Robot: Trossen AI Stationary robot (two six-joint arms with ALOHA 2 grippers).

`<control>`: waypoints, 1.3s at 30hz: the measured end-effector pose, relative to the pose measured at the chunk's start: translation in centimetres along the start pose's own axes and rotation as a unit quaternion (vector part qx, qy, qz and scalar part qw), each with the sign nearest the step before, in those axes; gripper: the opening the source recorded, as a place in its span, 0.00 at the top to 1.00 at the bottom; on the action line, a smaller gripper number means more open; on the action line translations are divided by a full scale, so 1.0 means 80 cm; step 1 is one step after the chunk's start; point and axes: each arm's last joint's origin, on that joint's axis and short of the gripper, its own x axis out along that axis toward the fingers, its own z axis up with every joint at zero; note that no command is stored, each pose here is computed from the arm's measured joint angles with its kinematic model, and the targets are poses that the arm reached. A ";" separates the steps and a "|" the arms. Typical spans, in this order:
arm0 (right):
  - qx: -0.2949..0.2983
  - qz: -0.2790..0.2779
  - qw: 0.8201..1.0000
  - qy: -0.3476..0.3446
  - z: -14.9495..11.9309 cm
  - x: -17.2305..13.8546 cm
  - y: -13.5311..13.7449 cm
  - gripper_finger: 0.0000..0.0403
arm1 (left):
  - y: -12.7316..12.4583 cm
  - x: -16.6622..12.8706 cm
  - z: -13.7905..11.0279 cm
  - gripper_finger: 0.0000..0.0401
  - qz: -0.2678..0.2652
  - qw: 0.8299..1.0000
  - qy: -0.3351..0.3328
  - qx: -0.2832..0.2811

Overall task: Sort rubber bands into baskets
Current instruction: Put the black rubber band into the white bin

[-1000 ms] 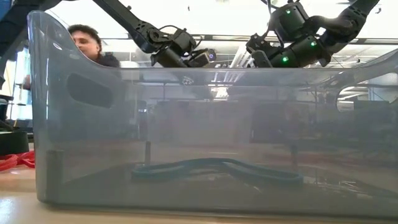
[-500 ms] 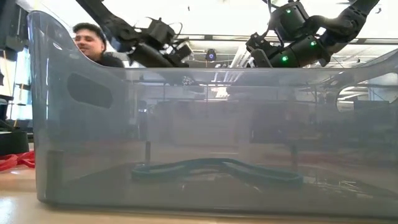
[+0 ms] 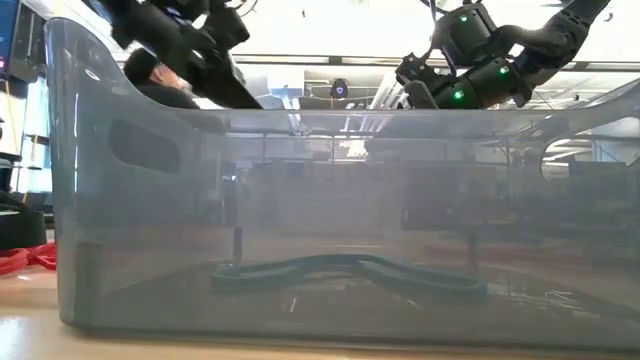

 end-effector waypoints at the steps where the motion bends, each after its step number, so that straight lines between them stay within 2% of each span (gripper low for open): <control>1: 0.000 0.000 1.000 0.000 0.000 0.000 0.000 1.00 | -0.008 -0.004 0.000 1.00 -0.007 1.000 0.008 -0.001; 7: 0.000 0.000 1.000 0.000 0.000 0.000 0.000 1.00 | -0.057 -0.018 -0.009 1.00 -0.056 0.996 0.073 -0.020; 13: 0.000 0.000 1.000 0.000 0.000 0.000 0.000 1.00 | -0.108 -0.025 -0.024 1.00 -0.112 0.982 0.149 -0.026; 20: 0.000 0.000 1.000 0.002 0.000 0.000 0.000 1.00 | -0.163 -0.039 -0.028 1.00 -0.175 0.972 0.160 -0.008; 25: -0.003 0.000 1.000 0.002 0.000 0.000 0.000 1.00 | -0.191 -0.036 -0.039 0.95 -0.184 0.961 0.200 -0.052; 32: -0.004 0.000 1.000 0.002 0.000 0.000 0.000 1.00 | -0.227 -0.011 -0.050 0.81 -0.189 0.948 0.230 -0.116; 39: -0.004 0.000 1.000 0.002 0.000 0.000 0.000 1.00 | -0.251 0.012 -0.074 0.71 -0.185 0.924 0.297 -0.154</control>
